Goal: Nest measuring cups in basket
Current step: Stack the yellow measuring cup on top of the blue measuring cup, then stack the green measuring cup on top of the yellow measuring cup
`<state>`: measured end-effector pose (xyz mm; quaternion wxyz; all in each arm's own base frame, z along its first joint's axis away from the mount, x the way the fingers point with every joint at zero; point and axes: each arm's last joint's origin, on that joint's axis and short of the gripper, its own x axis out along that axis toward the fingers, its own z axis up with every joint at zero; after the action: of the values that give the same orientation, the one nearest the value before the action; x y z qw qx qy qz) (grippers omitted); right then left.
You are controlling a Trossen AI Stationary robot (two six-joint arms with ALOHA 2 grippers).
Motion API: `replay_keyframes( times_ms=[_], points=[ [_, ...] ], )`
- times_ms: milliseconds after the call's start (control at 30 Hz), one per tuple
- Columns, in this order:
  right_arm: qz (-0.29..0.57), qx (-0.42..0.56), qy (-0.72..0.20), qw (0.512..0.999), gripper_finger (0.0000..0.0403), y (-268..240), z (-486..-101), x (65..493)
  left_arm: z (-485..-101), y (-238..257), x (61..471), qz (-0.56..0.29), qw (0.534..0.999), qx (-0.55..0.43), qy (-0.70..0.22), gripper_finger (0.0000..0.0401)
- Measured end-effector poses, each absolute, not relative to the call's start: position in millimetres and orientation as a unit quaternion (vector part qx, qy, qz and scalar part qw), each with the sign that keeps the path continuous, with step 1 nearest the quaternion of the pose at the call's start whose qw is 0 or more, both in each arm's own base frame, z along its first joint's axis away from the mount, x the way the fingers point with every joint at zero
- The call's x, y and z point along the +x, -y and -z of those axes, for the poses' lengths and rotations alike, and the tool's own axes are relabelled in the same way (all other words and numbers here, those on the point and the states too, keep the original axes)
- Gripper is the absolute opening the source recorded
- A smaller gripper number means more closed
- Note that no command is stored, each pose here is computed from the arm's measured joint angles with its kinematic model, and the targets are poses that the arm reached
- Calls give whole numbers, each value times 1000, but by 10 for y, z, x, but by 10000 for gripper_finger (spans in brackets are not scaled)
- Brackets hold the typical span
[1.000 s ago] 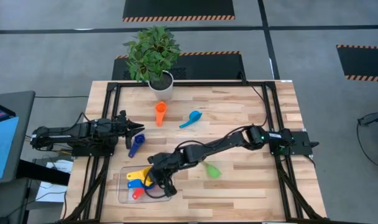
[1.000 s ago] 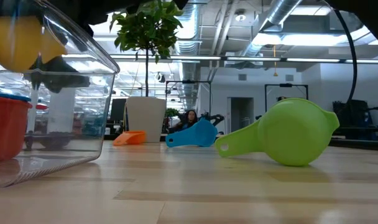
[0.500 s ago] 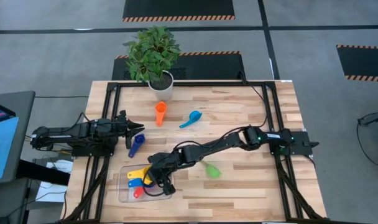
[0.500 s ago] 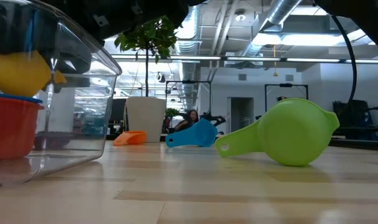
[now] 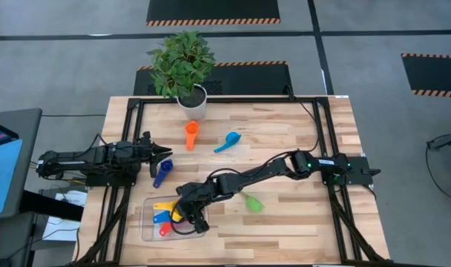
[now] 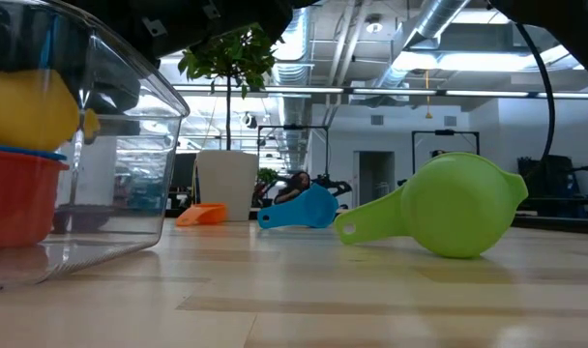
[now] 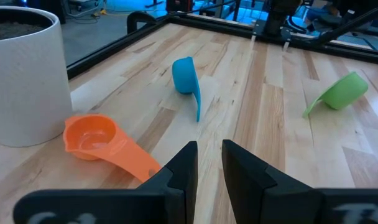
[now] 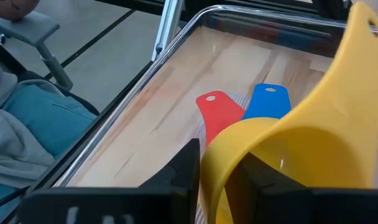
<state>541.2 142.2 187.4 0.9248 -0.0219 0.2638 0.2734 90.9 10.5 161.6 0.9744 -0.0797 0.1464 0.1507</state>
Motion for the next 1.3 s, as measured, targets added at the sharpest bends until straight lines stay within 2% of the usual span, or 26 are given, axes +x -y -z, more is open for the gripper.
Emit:
replay_keyframes(
  times_ms=[300, 733, 967, 1067, 1167, 1300],
  points=[
    [-275, -35, -249, 928, 109, -1406, -1893, 5428, -1616, -105, 909, -151, 974, -79, -147, 62],
    [-254, -46, -245, 934, 175, -1312, -1897, 5456, -1615, -105, 909, -151, 974, -79, -147, 62],
    [-252, -46, -246, 935, 181, -1301, -1908, 5455, -1610, -105, 907, -151, 974, -79, -150, 62],
    [-217, -57, -258, 940, 171, -1261, -2068, 5399, -1609, -105, 907, -151, 974, -79, -150, 62],
    [-144, -93, -295, 940, 157, -1116, -2390, 5245, -1609, -104, 907, -149, 974, -79, -150, 62],
    [-37, -143, -388, 910, 137, -958, -2610, 4970, -1609, -102, 907, -146, 974, -80, -151, 62]
  ],
)
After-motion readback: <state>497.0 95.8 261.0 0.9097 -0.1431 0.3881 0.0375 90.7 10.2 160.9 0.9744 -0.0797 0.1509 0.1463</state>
